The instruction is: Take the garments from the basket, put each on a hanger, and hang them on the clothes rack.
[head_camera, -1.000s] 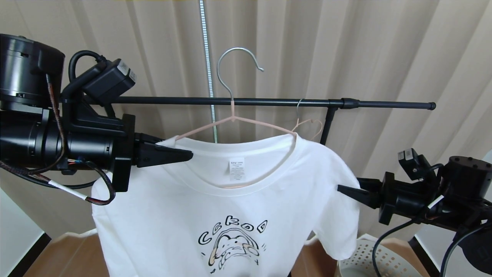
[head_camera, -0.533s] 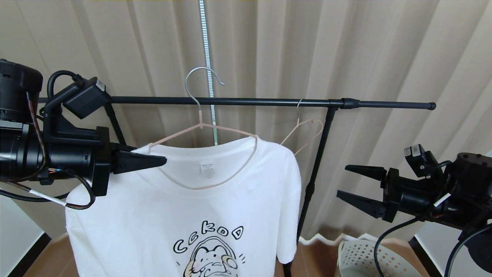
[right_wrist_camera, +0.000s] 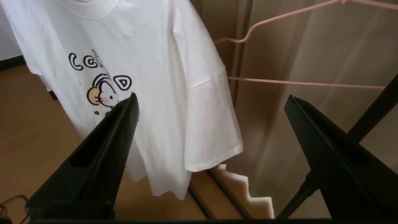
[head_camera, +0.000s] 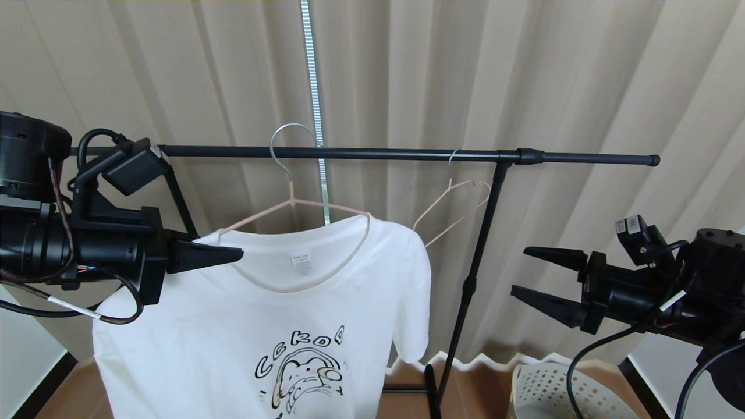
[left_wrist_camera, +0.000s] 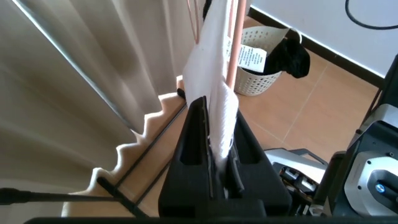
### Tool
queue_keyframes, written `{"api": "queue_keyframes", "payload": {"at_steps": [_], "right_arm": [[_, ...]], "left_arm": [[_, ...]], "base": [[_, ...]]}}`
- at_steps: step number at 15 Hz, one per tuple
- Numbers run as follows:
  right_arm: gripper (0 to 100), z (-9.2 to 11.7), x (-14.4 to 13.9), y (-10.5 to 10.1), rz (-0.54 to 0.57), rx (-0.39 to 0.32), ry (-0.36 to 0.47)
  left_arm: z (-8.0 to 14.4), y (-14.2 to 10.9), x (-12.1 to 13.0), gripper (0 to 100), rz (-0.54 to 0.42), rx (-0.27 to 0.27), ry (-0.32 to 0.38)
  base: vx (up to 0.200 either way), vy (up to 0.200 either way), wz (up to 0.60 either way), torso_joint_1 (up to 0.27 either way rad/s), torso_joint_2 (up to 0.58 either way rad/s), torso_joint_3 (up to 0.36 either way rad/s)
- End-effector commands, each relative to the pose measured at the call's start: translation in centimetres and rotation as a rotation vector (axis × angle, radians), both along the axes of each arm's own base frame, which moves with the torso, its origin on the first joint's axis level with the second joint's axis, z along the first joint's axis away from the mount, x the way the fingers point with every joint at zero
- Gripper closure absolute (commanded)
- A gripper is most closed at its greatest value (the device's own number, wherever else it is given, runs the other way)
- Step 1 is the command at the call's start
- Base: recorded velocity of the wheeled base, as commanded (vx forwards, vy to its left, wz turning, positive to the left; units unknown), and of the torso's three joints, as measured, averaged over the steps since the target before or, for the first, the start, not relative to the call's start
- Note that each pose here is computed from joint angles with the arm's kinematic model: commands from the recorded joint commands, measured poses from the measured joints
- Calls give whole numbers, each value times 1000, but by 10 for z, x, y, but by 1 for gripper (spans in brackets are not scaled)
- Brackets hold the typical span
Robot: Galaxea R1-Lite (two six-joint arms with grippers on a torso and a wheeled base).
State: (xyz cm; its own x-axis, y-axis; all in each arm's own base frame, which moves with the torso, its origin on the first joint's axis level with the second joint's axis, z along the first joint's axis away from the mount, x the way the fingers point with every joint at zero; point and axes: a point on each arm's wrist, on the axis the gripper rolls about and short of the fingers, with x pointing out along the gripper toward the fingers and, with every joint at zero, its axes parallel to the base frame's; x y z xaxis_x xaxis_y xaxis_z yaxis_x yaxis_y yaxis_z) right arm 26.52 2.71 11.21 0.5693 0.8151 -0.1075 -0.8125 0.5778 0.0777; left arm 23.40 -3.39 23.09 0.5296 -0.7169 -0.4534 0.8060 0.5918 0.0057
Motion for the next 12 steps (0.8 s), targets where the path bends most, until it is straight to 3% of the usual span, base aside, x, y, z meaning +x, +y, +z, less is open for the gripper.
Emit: {"api": "queue_keyframes", "payload": {"at_steps": [1, 5, 10, 12], "right_arm": [[0, 0, 0, 0, 1, 0, -1], [0, -1, 1, 0, 1, 0, 2], [0, -1, 1, 0, 1, 0, 2], [0, -1, 1, 0, 1, 0, 2]], "left_arm": [[-14, -1, 7, 100, 3, 19, 51], [-32, -4, 20, 100, 30, 63, 116], [-55, -13, 40, 100, 79, 155, 186], [-62, -15, 46, 100, 81, 165, 208]], "base": [[0, 0, 0, 0, 0, 0], [0, 0, 0, 0, 0, 0], [0, 0, 0, 0, 0, 0], [0, 0, 0, 0, 0, 0]]}}
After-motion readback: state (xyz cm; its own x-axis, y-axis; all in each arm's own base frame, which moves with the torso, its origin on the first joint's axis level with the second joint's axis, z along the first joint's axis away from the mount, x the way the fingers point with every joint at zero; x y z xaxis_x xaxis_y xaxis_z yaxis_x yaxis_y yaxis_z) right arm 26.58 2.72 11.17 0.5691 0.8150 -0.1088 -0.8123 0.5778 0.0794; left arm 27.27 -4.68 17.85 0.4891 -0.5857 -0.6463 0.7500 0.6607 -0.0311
